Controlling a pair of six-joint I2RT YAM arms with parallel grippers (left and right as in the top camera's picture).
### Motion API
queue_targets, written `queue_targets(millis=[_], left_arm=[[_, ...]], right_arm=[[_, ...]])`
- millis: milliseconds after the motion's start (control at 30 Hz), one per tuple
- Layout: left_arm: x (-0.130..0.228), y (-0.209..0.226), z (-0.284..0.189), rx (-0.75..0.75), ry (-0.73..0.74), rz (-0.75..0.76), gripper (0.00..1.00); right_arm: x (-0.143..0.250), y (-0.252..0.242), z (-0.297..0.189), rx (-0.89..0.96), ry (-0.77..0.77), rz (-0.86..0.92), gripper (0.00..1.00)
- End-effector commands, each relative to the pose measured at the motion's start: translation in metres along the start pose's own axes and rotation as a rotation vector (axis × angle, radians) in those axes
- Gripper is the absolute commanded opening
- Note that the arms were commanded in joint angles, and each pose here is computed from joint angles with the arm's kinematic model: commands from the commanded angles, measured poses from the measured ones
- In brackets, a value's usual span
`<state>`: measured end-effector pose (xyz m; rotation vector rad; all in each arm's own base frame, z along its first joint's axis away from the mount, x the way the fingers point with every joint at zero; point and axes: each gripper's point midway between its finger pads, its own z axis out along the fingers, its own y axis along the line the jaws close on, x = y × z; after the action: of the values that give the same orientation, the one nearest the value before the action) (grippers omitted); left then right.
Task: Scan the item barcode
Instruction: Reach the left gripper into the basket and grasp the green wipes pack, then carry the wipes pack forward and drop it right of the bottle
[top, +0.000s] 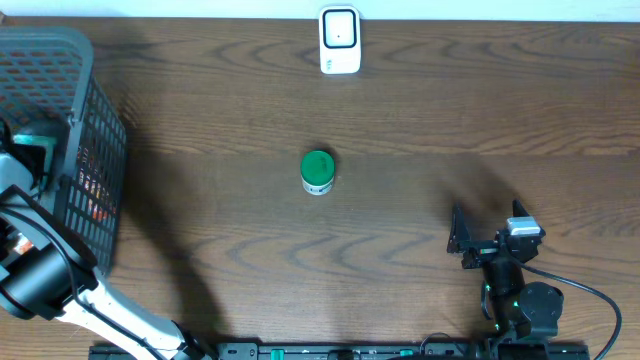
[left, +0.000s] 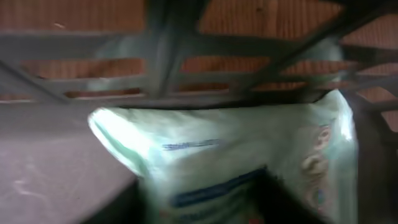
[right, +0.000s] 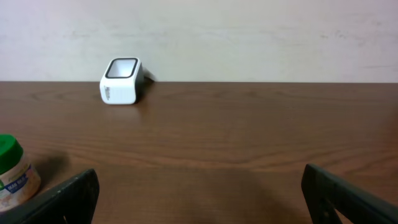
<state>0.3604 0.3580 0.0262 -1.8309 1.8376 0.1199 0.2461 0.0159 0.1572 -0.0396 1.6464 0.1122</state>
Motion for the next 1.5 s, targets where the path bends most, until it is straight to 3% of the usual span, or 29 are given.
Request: queue_targets(millis=[0,33,233,367,667,867,967,1067,1167,1333,1467], left_arm=[[0.099,0.062,0.054,-0.135,0.301,0.025,0.19],[0.099,0.062,0.054,-0.134,0.302,0.029,0.07],[0.104,0.052,0.044,-0.078,0.360,0.067,0.07],[0.078,0.032,0.008,-0.027,0.315,0.065,0.07],[-0.001,-0.025,-0.142,0.212,0.057,0.072,0.07],[-0.030,-0.041,-0.247,0.383,-0.112,0.051,0.07],[-0.027,-0.055,-0.306,0.552,-0.137,0.065,0.07],[-0.003,-0.076,-0.364,0.769,-0.088,0.126,0.07],[0.050,-0.099,-0.417,0.978,0.044,0.249,0.07],[0.175,-0.123,-0.470,1.165,0.310,0.556,0.07],[0.288,-0.127,-0.483,1.181,0.497,0.797,0.07]], right_arm=[[0.001,-0.002,0.000,0.007,0.003,0.011,0.99],[0.001,-0.002,0.000,0.007,0.003,0.011,0.99],[0.001,-0.002,0.000,0.008,0.003,0.010,0.99],[0.001,-0.002,0.000,0.007,0.003,0.010,0.99],[0.001,-0.002,0.000,0.007,0.003,0.011,0.99],[0.001,-0.002,0.000,0.007,0.003,0.010,0.99],[0.001,-0.002,0.000,0.008,0.003,0.011,0.99],[0.001,-0.002,0.000,0.007,0.003,0.010,0.99],[0.001,-0.002,0.000,0.007,0.003,0.011,0.99],[0.001,-0.002,0.000,0.007,0.003,0.010,0.99],[0.001,-0.002,0.000,0.007,0.003,0.010,0.99]])
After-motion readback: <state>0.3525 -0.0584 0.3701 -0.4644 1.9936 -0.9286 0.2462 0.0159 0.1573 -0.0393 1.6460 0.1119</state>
